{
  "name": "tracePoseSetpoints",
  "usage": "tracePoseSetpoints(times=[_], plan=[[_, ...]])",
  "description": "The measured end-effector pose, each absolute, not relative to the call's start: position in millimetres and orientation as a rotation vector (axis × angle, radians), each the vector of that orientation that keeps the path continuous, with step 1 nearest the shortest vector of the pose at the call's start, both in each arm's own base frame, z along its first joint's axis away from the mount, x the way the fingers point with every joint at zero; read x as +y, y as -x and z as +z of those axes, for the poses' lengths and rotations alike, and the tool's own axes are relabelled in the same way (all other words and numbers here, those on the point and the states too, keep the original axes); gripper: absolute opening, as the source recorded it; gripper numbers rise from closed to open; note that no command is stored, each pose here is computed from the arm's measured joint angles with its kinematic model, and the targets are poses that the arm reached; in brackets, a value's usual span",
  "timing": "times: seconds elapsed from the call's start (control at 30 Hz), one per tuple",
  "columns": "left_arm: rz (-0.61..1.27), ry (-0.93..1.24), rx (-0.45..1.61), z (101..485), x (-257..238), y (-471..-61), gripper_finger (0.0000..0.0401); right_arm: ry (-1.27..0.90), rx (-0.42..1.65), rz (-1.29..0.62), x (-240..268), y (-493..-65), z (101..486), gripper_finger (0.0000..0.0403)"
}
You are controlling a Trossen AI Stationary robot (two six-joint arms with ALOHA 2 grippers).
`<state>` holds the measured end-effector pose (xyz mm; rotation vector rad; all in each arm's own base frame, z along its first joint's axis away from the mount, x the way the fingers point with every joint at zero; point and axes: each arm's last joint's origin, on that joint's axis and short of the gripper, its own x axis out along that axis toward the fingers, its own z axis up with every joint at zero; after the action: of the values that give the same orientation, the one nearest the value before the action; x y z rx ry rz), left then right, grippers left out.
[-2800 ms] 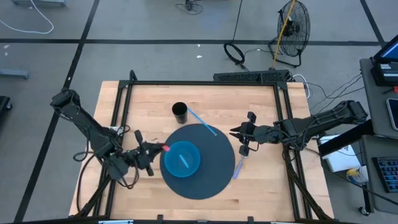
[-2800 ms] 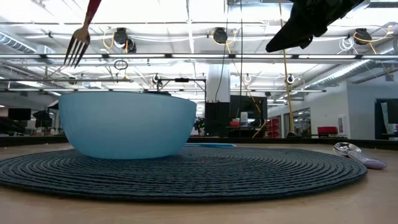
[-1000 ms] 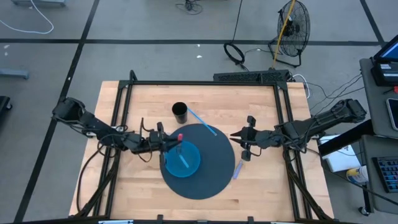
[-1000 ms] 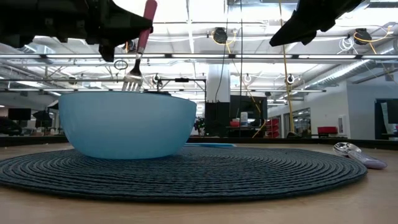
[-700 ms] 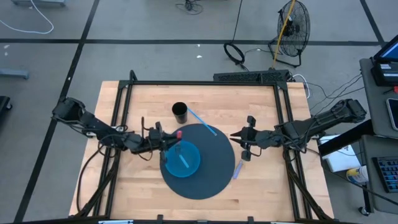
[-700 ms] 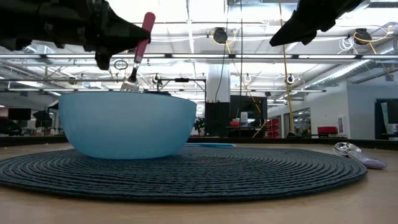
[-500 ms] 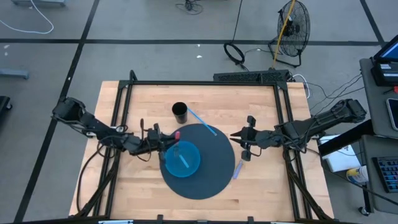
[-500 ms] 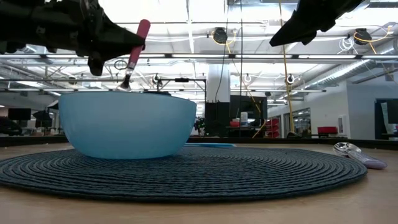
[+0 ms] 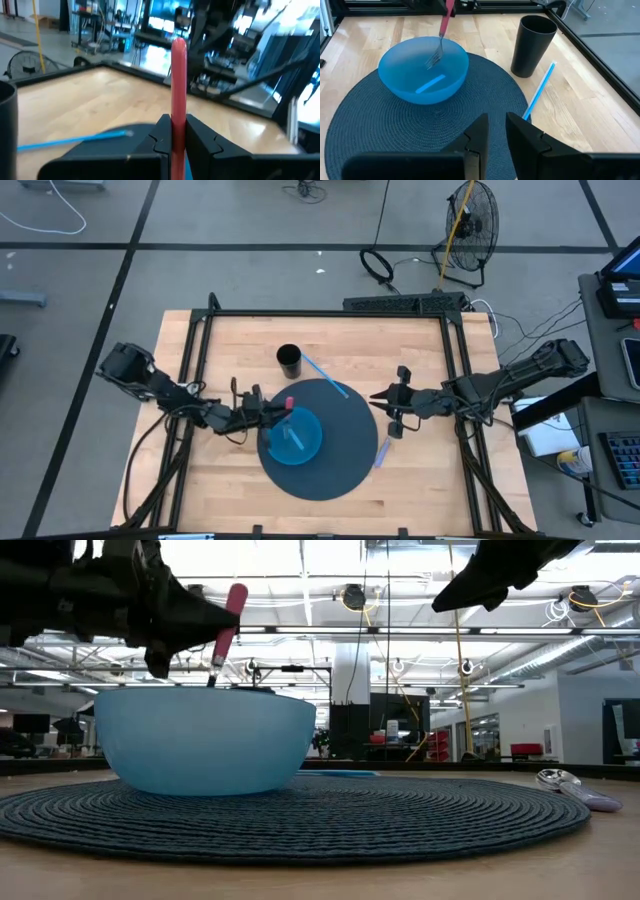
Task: Pick & Place Utensil
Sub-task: Put the pink fork into the blue bowl on the blue mat
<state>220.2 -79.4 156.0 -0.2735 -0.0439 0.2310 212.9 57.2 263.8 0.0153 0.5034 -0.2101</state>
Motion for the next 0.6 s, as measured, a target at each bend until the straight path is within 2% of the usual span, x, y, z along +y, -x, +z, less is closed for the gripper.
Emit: tracePoseSetpoints(times=[0.17,0.43,0.6], plan=[[0.248,0.283,-0.010,145,-78,-223,0.0038,-0.018,0.504,-0.208,57,-213,264,0.0059],[0.269,0.243,0.009,138,-76,-225,0.0030,-0.018,0.504,-0.208,57,-213,264,0.0059],[0.302,0.235,0.036,135,-72,-226,0.0061,-0.018,0.504,-0.208,57,-213,264,0.0059]])
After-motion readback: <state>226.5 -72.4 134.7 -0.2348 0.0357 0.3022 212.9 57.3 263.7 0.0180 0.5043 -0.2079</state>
